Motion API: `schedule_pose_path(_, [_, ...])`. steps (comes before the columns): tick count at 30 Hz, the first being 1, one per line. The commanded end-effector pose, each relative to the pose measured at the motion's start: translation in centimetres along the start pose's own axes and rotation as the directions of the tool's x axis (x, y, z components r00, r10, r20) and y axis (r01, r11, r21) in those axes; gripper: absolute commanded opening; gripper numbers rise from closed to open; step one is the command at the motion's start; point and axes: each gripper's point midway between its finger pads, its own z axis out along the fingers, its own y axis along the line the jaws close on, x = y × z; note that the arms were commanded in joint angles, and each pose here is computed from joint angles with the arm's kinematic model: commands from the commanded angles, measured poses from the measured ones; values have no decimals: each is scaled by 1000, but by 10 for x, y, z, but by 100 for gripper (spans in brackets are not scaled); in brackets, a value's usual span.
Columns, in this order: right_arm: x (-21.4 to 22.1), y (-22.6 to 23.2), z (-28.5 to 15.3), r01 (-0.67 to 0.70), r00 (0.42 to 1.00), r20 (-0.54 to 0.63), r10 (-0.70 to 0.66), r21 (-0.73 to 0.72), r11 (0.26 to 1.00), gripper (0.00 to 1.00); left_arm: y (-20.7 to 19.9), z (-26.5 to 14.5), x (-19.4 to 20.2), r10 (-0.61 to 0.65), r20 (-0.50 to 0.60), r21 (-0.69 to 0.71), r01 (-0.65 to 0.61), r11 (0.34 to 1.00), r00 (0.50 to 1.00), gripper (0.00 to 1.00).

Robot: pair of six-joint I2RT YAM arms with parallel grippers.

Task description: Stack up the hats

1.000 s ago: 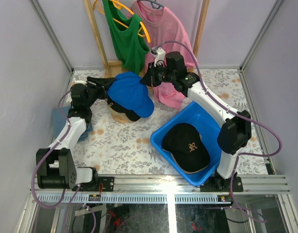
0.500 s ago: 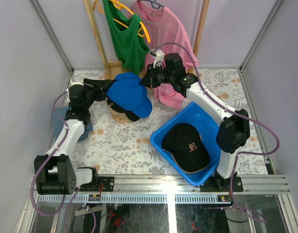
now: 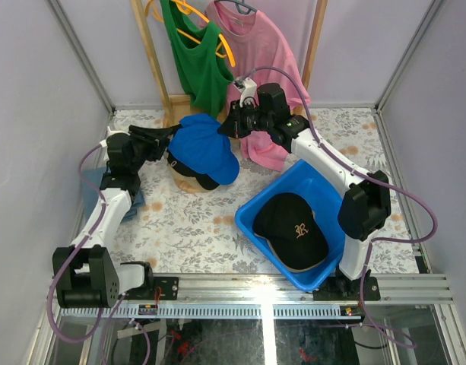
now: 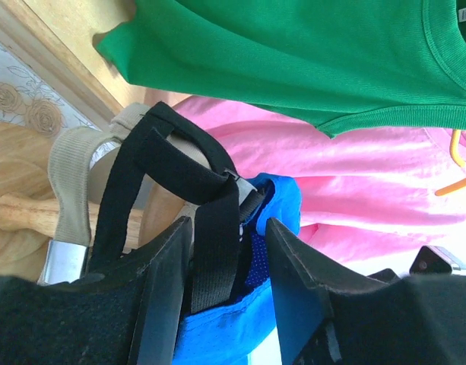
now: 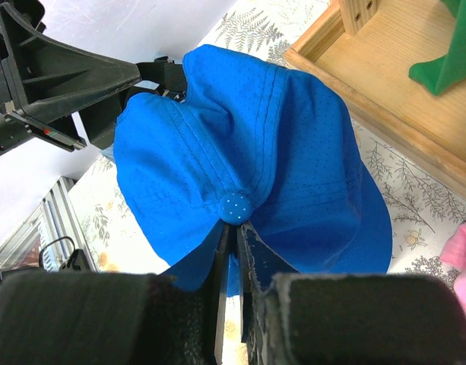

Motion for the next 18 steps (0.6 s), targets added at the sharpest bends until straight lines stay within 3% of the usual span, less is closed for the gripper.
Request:
schedule_pose_path(1, [-13, 4, -1, 24, 999, 41, -23, -25, 999, 13, -2, -4, -13, 45, 51, -25, -44, 999, 998, 43])
schedule_pose_path(18, [-8, 8, -4, 28, 999, 23, -27, -41, 999, 16, 6, -6, -20, 105, 62, -98, -98, 990, 993, 41])
